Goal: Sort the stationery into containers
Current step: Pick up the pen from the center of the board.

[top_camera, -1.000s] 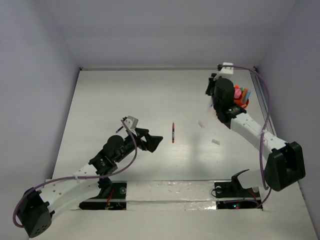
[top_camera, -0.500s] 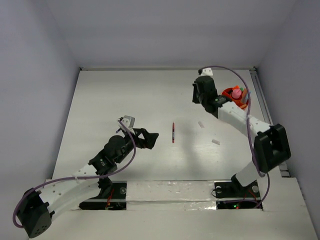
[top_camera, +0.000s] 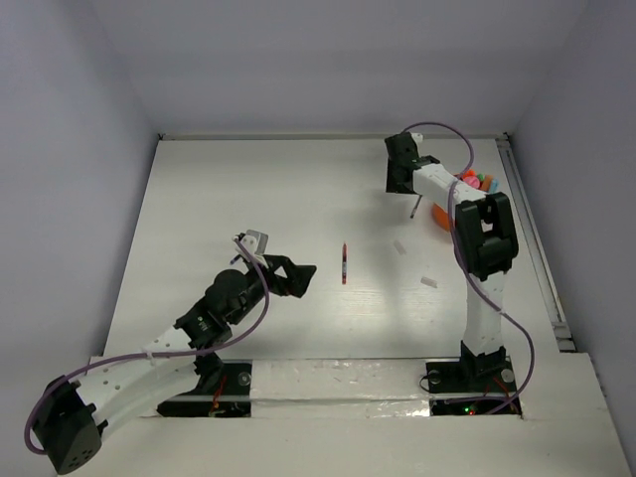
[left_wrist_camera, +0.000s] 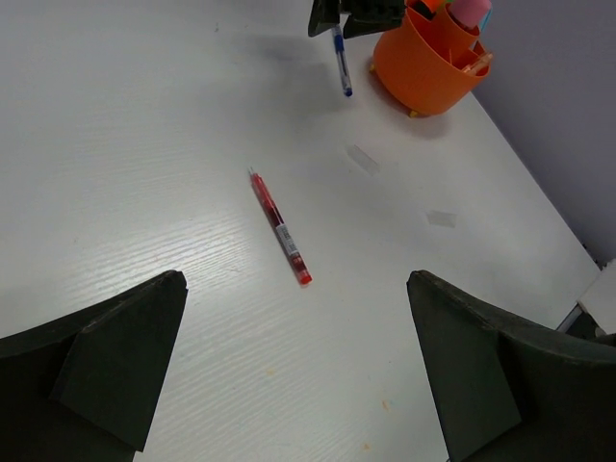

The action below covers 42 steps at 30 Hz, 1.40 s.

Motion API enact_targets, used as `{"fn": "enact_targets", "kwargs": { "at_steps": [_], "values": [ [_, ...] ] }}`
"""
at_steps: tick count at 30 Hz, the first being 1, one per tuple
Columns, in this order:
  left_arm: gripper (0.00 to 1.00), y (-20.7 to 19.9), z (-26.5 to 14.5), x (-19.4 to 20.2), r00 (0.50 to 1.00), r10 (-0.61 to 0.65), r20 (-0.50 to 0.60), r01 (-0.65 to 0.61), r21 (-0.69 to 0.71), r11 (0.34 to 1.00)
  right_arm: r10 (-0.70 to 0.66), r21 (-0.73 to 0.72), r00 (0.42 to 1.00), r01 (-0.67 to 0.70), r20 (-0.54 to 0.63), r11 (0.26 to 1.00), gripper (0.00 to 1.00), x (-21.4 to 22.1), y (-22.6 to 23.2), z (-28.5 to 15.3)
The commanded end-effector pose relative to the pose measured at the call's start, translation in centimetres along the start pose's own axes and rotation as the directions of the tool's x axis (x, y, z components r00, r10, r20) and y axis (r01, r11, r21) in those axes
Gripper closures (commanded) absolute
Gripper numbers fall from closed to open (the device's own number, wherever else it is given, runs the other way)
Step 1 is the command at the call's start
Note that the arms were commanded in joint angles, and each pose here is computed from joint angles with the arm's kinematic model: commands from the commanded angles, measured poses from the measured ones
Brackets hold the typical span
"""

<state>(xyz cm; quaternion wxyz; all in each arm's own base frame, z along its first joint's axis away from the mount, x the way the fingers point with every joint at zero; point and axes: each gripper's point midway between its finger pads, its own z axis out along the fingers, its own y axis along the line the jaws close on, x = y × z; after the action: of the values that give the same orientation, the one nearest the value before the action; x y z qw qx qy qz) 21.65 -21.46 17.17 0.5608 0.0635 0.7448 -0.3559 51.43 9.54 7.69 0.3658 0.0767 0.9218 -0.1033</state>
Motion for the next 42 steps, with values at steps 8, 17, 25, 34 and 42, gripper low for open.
{"fn": "enact_targets", "kwargs": {
  "at_steps": [8,17,25,34,42],
  "values": [
    [0.01,-2.1,0.1,-1.4,0.999,-0.003,0.04,-0.001,0.096,0.995,0.089,0.135,0.996,-0.085,-0.019,0.987,0.51,3.5,-3.4,0.6],
    [0.01,-2.2,0.2,-1.4,0.999,-0.002,0.037,-0.001,0.098,0.995,0.122,0.027,0.99,-0.12,-0.077,0.992,0.73,5.8,-1.4,0.9],
    [0.01,-2.3,0.4,-1.2,1.0,-0.006,0.029,0.003,0.103,0.995,0.065,-0.151,0.994,-0.078,-0.086,0.985,0.95,7.4,1.5,-2.6],
    [0.01,-2.4,0.5,-1.1,1.0,-0.009,0.026,0.006,0.111,0.994,0.01,-0.161,0.994,-0.027,-0.106,0.987,0.58,9.6,-0.1,-5.4],
    [0.01,-2.1,0.4,-1.1,1.0,-0.006,0.028,0.003,0.098,0.995,-0.065,-0.152,0.992,0.048,-0.106,0.987,0.5,7.2,-0.3,-3.3]
  ]
}}
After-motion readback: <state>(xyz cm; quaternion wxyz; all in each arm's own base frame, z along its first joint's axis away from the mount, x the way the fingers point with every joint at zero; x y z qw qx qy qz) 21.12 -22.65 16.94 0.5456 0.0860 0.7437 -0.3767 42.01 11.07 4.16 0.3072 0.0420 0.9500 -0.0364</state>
